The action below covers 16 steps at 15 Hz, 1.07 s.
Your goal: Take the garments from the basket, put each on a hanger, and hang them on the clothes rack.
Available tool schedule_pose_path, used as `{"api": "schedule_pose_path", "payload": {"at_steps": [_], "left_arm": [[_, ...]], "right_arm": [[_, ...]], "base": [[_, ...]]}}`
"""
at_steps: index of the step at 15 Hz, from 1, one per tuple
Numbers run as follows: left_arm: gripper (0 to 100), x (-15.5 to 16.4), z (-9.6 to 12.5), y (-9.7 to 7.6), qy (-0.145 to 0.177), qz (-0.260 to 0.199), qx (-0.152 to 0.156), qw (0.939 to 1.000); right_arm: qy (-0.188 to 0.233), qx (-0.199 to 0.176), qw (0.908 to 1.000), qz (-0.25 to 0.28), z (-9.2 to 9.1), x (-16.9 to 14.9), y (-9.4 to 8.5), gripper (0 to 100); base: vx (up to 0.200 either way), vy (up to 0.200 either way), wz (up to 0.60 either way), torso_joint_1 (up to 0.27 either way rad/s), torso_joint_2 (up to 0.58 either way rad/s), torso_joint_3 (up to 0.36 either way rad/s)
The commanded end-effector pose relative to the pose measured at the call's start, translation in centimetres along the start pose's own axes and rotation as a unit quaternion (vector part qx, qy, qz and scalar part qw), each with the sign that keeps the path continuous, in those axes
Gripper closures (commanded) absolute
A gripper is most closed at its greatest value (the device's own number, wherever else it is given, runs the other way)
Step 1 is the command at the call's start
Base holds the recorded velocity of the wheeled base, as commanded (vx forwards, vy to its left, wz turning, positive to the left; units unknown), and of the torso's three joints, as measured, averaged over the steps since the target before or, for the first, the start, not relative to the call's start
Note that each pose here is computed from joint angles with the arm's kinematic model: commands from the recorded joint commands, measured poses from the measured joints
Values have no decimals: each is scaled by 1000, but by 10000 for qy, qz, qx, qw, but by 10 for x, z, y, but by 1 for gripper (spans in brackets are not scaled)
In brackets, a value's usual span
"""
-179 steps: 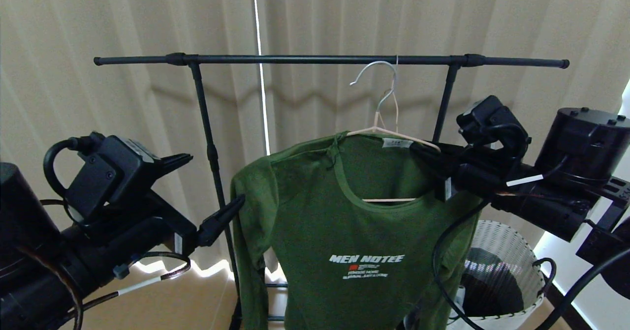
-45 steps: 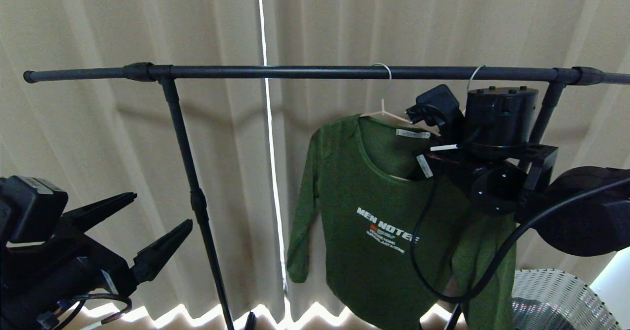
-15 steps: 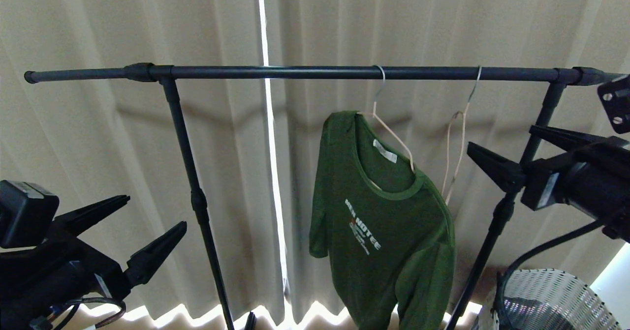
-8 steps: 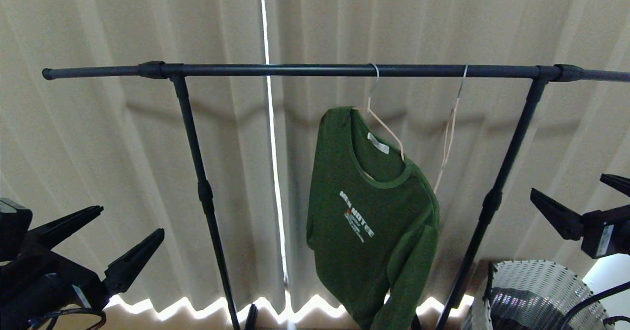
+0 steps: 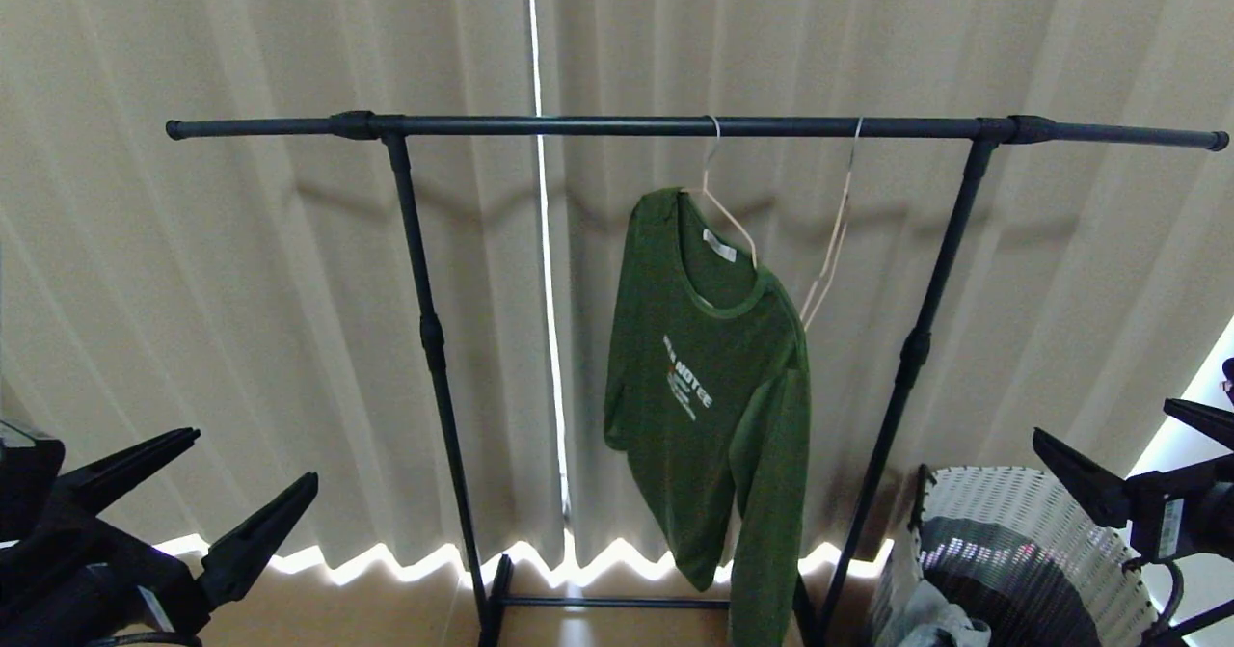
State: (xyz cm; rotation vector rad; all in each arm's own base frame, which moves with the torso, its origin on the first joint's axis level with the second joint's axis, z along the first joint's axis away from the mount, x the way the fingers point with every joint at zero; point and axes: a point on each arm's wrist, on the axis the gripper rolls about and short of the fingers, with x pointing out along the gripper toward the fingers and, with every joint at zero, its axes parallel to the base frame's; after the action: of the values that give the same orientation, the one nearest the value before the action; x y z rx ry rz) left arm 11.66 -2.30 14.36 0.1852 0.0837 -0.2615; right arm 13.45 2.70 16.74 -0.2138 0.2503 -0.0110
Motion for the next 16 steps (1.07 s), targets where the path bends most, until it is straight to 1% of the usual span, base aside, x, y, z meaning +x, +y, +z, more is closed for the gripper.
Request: {"api": "schedule_pose_path", "payload": {"at_steps": [1,3,4,5,8,16], "left_arm": [[0,-1,-4,0,75,8,-4,10000],[0,1,-7,0,187,26,-17,9998],[0,2,-7,0,202,23,-18,9998],[0,5,-9,0,294,14,-18,9996],[0,7,-10,0,370,8,-26,9993],[0,7,-11,1,383,35,-7,9993]], "right_arm": [[162,-80,9997,191,-11,-1,3,0],[312,-115,9992,236,-19,0,4,0],[320,-117,9991,237,-20,-1,4,0],[496,-169,9983,265,-30,-2,5,0],[658,-212,9972,282,-40,-5,6,0],[807,-256,9960,290,-45,-5,6,0]], "base": [[0,0,0,0,0,0],[0,0,0,0,0,0],[0,0,0,0,0,0],[0,0,0,0,0,0],[0,0,0,0,0,0],[0,0,0,0,0,0]]}}
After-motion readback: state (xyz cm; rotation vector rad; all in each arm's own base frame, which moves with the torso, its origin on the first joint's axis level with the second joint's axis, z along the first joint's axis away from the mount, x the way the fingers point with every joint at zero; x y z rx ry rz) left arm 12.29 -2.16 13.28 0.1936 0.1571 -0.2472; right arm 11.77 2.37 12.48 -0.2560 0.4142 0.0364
